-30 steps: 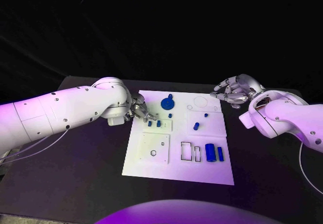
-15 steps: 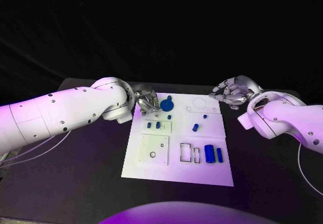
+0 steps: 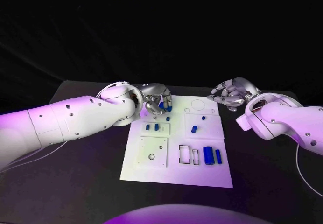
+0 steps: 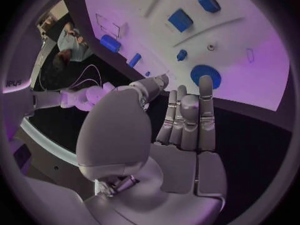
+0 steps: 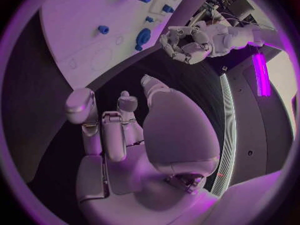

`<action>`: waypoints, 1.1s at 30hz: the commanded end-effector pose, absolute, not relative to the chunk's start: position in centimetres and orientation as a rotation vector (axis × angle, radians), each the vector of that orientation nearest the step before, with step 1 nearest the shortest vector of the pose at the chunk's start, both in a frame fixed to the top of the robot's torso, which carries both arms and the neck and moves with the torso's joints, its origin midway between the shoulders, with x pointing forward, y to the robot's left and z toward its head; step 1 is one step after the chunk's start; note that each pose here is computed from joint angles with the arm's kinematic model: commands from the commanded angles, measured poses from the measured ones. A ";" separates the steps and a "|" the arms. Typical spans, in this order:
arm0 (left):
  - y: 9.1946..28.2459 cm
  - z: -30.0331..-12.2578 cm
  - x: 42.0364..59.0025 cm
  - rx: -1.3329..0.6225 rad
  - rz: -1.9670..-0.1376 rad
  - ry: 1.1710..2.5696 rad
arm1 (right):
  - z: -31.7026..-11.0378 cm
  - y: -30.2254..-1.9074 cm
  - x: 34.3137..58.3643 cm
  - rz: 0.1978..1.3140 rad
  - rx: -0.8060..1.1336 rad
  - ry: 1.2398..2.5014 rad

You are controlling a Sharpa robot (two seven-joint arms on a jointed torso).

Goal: Assemble the parts on the task board

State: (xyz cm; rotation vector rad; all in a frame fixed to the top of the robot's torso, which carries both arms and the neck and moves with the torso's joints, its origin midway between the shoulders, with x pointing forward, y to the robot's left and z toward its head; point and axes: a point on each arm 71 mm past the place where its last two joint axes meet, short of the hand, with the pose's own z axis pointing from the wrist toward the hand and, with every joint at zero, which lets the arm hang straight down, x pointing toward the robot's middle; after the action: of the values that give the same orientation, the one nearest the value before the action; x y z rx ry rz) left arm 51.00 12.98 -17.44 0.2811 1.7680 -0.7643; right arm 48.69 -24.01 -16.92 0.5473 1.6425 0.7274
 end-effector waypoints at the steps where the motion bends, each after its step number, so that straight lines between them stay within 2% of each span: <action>1: 12.1 -17.4 50.7 0.480 -0.749 1.669 | -16.9 -23.8 48.6 0.740 0.533 1.643; 6: 11.6 -18.2 50.8 0.577 -0.704 1.682 | -16.8 -23.8 48.6 0.741 0.535 1.635; 14: 11.3 -19.1 51.2 0.615 -0.666 1.719 | -16.8 -23.8 48.6 0.743 0.536 1.627; 33: 10.7 -19.8 51.3 0.630 -0.654 1.770 | -16.7 -23.7 48.6 0.743 0.537 1.620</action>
State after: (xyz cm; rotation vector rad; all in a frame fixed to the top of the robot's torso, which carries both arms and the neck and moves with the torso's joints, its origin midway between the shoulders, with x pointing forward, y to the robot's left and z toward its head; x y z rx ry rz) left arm 51.36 10.95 -19.58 0.6069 1.7492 -0.6553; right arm 48.63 -23.82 -16.80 0.5481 1.6259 0.7356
